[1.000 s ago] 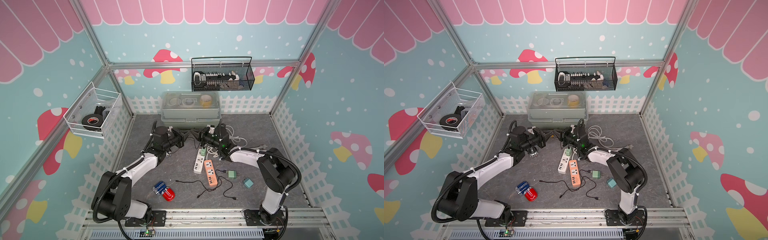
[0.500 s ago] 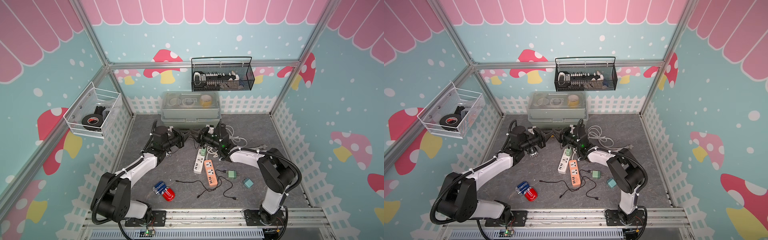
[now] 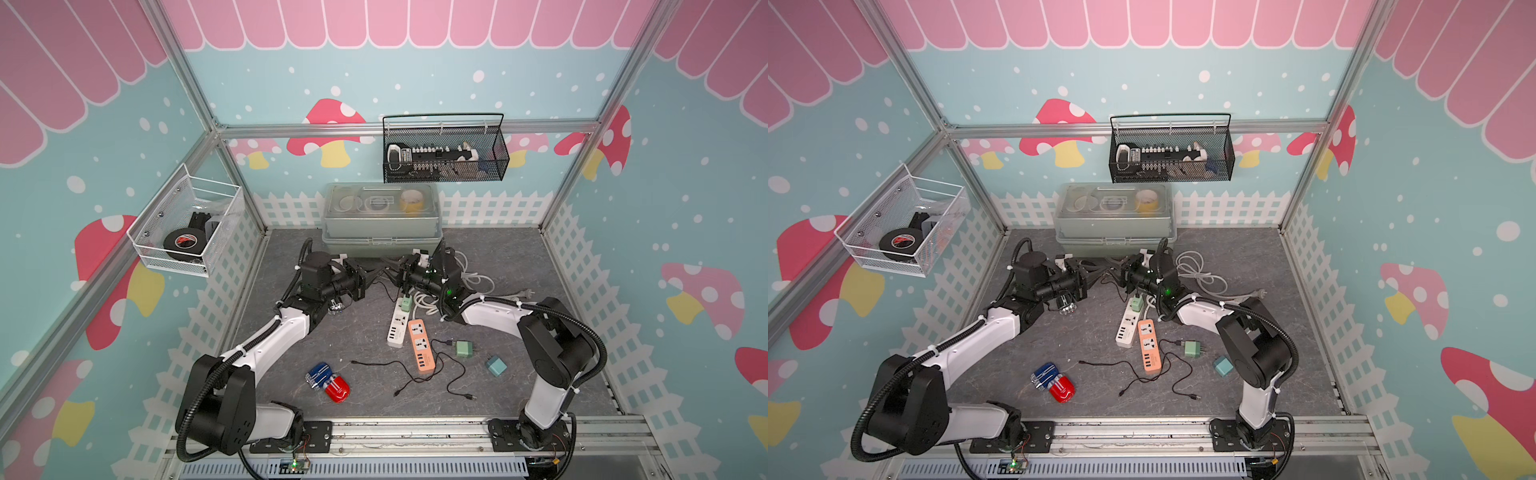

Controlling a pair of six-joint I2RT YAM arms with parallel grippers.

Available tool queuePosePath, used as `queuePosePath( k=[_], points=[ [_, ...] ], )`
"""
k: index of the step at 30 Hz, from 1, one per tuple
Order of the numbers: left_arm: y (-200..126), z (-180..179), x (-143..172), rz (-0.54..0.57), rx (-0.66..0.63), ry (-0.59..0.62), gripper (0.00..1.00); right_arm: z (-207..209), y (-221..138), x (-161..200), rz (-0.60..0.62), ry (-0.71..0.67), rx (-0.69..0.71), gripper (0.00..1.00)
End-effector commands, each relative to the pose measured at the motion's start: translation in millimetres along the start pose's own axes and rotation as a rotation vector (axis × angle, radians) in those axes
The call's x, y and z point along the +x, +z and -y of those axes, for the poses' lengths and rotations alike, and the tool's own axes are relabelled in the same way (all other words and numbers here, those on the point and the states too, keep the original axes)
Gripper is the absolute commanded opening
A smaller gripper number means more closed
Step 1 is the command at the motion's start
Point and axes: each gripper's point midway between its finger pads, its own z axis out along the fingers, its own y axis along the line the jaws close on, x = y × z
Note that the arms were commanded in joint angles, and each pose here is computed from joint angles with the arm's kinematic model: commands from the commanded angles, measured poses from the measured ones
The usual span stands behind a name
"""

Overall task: Charge the electric shaver
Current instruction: Pick up the charging cable from the center of the board.

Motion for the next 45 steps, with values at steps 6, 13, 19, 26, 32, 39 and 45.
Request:
queuePosePath(
  k=[6,13,19,26,32,39,45],
  points=[
    [-5,10,2,-0.002,0.011,0.035,0.00,-11,-6,5,-0.014,-0.012,-0.028,0.00],
    [-10,-13,-9,0.078,-0.056,-0.026,0.22,-22,-6,16,-0.066,-0.061,-0.039,0.00],
    [-7,-24,-34,0.202,-0.001,-0.220,0.57,-25,-18,43,-0.184,-0.166,-0.016,0.00],
    [32,-4,-25,0.094,0.104,-0.380,0.60,-28,-23,60,-0.284,-0.204,-0.036,0.00],
    [48,14,-23,0.070,0.173,-0.397,0.61,-18,-27,59,-0.282,-0.179,-0.028,0.00],
    [54,24,-26,0.062,0.208,-0.377,0.53,-11,-33,61,-0.287,-0.158,-0.007,0.00],
    [58,33,-16,-0.013,0.237,-0.339,0.00,-20,-32,62,-0.279,-0.150,-0.029,0.00]
  ],
)
